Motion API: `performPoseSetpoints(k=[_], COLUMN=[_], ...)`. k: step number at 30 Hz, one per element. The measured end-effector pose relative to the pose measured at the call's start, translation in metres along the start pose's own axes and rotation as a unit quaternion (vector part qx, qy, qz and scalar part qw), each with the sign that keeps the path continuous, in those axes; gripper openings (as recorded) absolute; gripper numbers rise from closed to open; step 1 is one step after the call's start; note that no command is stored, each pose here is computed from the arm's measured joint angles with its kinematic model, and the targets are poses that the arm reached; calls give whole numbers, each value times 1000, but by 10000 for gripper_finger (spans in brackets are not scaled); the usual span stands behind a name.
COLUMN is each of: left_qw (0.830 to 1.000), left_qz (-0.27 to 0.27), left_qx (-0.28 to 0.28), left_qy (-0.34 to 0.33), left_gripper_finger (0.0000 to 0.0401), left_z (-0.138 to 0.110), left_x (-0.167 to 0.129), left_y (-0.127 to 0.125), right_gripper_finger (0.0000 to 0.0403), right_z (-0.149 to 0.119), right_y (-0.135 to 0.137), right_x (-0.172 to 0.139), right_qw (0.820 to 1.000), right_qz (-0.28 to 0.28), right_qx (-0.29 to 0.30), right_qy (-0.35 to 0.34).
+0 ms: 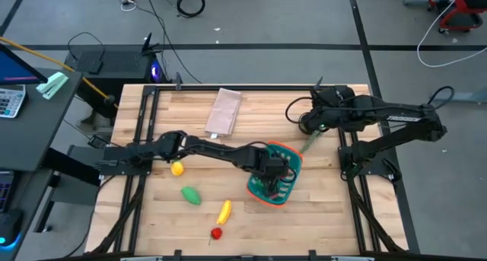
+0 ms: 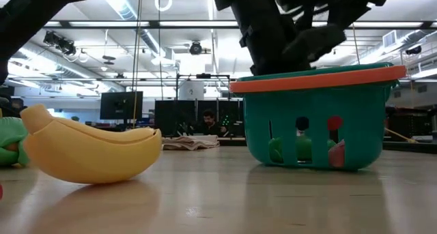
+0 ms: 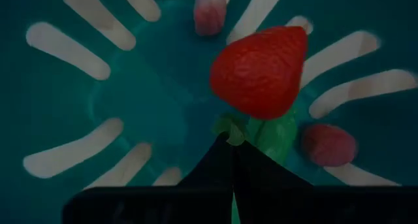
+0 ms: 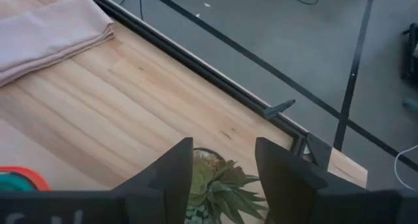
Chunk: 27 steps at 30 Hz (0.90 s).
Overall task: Pick and placing Produce into tupperware
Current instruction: Put the top red strawberry into the blue basket, then put the yellow banana into the blue basket
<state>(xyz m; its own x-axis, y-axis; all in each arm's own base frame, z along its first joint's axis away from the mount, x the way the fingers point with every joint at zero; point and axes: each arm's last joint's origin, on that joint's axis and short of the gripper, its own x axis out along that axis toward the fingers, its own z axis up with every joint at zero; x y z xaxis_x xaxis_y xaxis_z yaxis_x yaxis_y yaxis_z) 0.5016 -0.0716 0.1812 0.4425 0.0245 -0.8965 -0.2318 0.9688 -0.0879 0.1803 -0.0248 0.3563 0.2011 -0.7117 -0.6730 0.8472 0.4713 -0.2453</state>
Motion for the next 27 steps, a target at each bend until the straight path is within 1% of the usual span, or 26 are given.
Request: performPoseSetpoints(k=[10, 16, 20, 24, 27], left_qw=[1000, 1000, 1000, 1000, 999], left_qz=[2, -1, -2, -11, -33], left_qx=[-9, 5, -2, -17, -13], left_qy=[-7, -11, -13, -24, -23], left_gripper_finger=[24, 52, 73, 87, 91], left_z=[7, 7, 9, 14, 23], left_x=[2, 2, 2, -7, -26], left_y=[14, 13, 15, 14, 10], right_gripper_finger=[174, 174, 174, 173, 173], right_z=[0, 0, 0, 0, 0], right_y=[2, 2, 2, 2, 2], right_x=[1, 1, 1, 1, 1], right_qw=[1000, 1000, 1000, 1000, 1000], right_qz=[2, 3, 3, 3, 3], right_qx=[-2, -2, -2, -3, -10], right_qy=[4, 5, 5, 5, 5])
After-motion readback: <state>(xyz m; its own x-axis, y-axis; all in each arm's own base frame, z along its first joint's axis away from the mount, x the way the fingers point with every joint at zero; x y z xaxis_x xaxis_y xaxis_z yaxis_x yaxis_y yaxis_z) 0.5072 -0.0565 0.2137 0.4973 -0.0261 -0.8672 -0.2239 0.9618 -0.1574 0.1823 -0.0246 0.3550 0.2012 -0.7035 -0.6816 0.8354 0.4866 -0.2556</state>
